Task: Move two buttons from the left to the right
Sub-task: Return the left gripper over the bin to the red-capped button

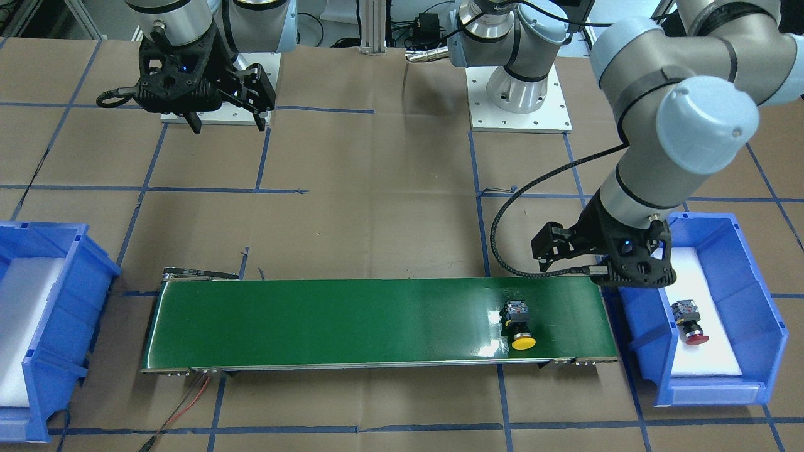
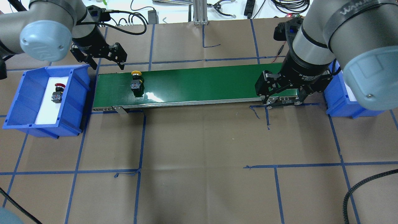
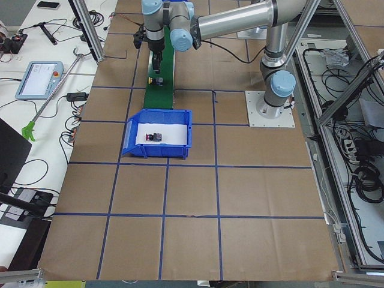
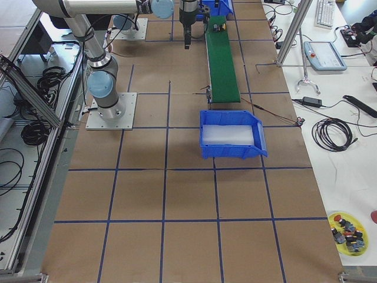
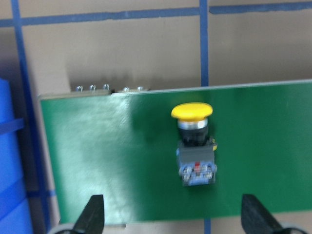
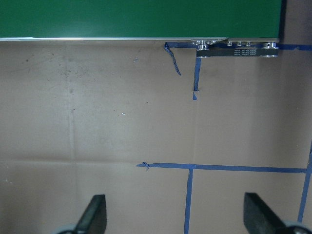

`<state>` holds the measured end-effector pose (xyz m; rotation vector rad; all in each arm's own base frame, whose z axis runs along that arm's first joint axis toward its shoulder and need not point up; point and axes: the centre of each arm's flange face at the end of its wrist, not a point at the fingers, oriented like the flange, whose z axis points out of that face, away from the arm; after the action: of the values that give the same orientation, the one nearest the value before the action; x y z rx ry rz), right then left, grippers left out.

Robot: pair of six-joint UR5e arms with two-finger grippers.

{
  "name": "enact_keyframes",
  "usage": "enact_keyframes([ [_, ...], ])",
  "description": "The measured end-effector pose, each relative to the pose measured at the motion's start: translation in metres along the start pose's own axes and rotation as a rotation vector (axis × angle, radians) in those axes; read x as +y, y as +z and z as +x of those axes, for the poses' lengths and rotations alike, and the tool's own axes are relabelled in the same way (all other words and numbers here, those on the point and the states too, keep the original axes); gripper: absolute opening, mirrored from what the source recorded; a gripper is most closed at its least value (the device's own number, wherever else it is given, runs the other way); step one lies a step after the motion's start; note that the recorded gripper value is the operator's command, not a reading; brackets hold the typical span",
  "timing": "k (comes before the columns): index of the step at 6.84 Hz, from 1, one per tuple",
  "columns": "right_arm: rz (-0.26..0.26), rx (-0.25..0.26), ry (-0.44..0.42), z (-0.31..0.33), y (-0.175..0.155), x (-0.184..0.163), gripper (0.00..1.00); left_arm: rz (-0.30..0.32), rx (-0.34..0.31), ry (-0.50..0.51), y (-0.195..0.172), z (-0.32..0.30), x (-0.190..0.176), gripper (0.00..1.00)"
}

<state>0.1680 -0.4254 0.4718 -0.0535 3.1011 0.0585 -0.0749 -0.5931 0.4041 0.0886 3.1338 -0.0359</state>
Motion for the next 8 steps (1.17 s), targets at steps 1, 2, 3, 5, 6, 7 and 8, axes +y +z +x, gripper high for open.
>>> enact_keyframes([
  [1, 0.0, 0.0, -0.002, 0.0, 0.0, 0.0, 1.0, 0.007, -0.002, 0.007, -0.017, -0.002, 0.01, 1.0],
  [2, -0.001, 0.0, -0.004, 0.0, 0.0, 0.0, 1.0, 0.01, -0.005, 0.023, -0.025, -0.017, 0.014, 1.0],
  [3, -0.001, 0.0, -0.004, 0.0, 0.0, 0.0, 1.0, 0.013, -0.008, 0.028, -0.028, -0.053, 0.015, 1.0],
  [5, -0.001, 0.005, -0.003, 0.001, 0.0, 0.0, 1.0, 0.008, -0.009, 0.045, -0.025, -0.15, 0.023, 1.0],
  [6, 0.0, 0.008, -0.003, 0.001, 0.0, 0.0, 1.0, 0.0, -0.007, 0.045, -0.018, -0.196, 0.03, 1.0],
  [7, 0.002, 0.009, -0.003, 0.001, -0.002, 0.001, 1.0, -0.004, -0.006, 0.03, -0.01, -0.233, 0.033, 1.0],
  [8, 0.004, 0.01, -0.002, 0.001, -0.003, 0.001, 1.0, -0.005, -0.006, 0.013, -0.003, -0.257, 0.031, 1.0],
])
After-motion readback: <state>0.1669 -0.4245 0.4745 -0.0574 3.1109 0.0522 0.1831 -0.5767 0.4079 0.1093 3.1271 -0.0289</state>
